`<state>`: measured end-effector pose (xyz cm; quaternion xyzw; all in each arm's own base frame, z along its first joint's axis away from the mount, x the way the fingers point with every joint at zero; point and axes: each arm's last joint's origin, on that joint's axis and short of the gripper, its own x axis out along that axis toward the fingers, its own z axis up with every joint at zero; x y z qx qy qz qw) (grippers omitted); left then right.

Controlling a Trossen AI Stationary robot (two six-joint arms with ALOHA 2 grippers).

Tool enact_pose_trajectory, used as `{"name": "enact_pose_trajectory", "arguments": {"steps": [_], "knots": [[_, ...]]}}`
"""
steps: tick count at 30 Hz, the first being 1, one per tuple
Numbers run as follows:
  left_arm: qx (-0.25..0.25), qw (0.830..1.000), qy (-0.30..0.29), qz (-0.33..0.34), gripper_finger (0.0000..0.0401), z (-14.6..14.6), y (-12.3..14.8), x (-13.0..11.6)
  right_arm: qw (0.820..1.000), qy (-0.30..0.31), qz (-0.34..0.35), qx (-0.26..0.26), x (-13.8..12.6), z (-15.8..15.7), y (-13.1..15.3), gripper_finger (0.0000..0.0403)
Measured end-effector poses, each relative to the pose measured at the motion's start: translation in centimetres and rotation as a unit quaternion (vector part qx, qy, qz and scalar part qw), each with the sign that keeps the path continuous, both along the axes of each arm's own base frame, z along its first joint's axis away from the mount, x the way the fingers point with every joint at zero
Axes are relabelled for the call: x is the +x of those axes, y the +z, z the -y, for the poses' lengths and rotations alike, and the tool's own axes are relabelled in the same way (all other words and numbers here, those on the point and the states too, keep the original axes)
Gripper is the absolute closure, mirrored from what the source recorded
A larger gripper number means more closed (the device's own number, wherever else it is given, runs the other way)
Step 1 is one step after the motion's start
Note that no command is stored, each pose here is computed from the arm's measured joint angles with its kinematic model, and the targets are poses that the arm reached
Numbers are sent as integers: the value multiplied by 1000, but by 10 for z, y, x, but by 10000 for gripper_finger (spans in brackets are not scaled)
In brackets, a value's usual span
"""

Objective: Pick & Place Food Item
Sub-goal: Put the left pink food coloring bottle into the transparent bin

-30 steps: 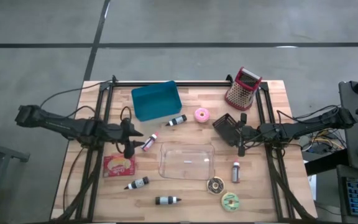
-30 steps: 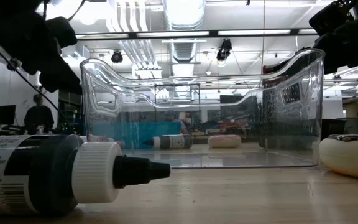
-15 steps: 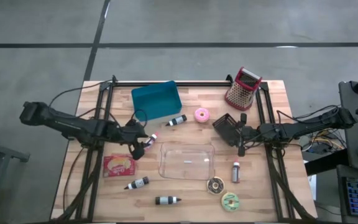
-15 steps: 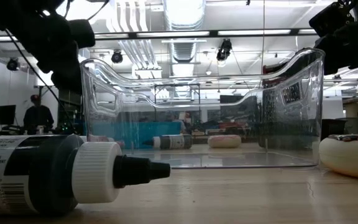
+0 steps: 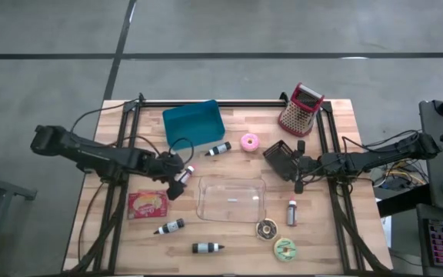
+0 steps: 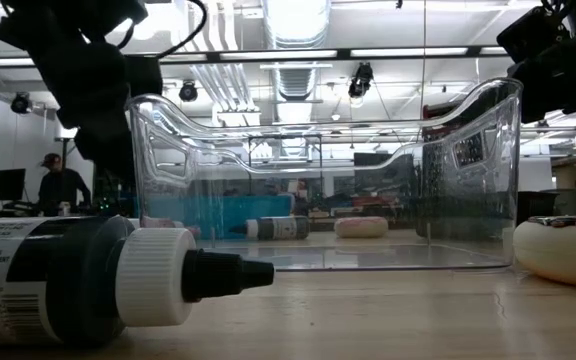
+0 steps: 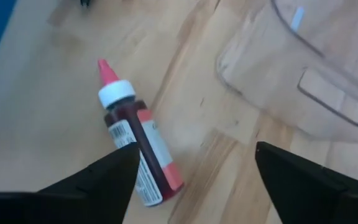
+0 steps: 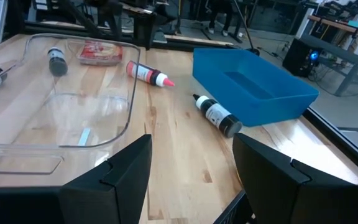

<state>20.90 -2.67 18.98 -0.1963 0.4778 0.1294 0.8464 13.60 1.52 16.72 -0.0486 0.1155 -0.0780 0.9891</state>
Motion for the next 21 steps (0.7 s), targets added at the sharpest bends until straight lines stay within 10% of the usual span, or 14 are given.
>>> {"name": "enact_pose_trajectory", "arguments": {"steps": [21], "knots": [[0, 997, 17, -81, 59, -7, -27, 24, 1000, 1, -9, -2, 0, 0, -2, 184]]}}
